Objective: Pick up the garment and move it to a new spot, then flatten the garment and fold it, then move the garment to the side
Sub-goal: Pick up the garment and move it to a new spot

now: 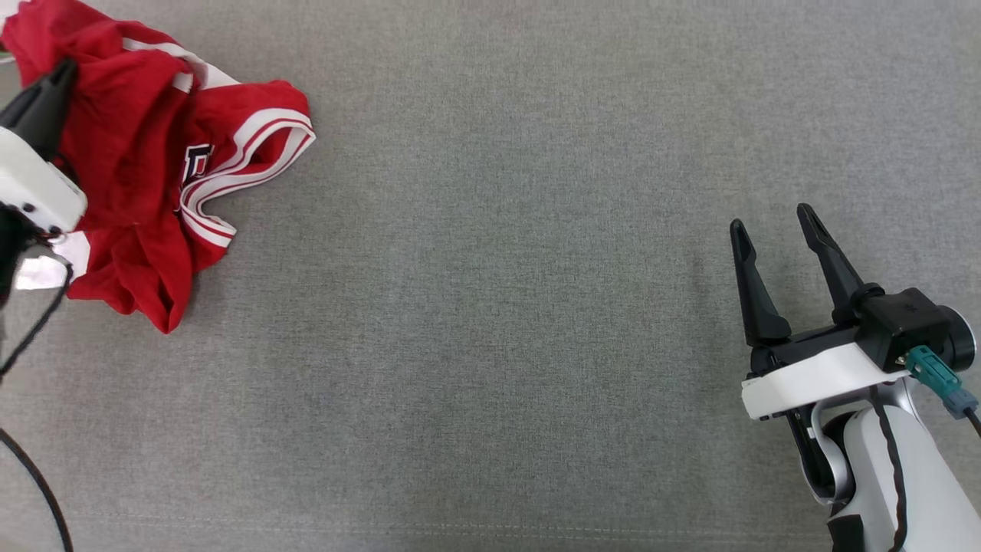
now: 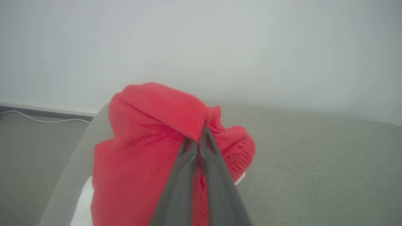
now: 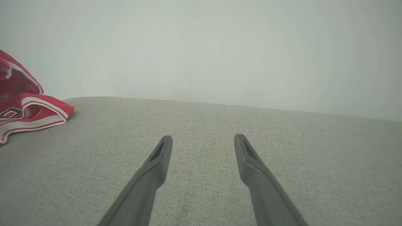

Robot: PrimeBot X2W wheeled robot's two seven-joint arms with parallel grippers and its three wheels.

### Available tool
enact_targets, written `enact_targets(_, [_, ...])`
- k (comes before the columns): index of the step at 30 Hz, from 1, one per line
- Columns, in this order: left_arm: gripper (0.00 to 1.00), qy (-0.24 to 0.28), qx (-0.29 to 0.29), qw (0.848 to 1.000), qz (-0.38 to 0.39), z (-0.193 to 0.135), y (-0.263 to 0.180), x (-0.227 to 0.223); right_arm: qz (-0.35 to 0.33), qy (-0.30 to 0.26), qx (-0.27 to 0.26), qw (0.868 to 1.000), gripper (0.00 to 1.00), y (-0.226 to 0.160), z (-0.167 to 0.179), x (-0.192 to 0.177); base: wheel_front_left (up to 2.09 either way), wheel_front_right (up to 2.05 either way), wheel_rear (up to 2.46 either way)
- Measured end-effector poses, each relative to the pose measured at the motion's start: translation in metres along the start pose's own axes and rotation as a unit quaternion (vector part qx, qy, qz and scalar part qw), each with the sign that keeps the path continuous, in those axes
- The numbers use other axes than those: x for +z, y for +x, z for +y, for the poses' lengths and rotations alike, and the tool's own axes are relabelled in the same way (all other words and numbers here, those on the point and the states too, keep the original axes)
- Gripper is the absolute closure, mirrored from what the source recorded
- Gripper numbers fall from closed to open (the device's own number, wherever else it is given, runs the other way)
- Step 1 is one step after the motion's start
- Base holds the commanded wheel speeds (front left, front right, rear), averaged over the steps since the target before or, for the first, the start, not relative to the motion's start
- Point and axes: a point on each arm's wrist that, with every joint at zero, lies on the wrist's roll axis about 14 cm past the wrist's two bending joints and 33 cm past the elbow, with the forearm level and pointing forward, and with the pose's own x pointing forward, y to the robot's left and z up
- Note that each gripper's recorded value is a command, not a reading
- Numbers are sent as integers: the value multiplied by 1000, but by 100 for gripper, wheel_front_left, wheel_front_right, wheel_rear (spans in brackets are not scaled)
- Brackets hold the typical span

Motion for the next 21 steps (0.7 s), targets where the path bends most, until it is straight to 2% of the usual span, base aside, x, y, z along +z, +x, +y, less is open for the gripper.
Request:
enact_targets(5, [100, -1, -50, 999, -20, -35, -14, -4, -14, -1, -9, 1000, 0, -4, -3, 13, 0, 0, 0])
enact_targets(13, [100, -23, -143, 989, 13, -116, -33, -57, -24, 4, -36, 999, 0, -22, -12, 25, 0, 0, 0])
enact_targets(21, [100, -35, -253, 966, 34, -215, -51, -88, -27, 2, -77, 997, 0, -50, -33, 33, 0, 0, 0])
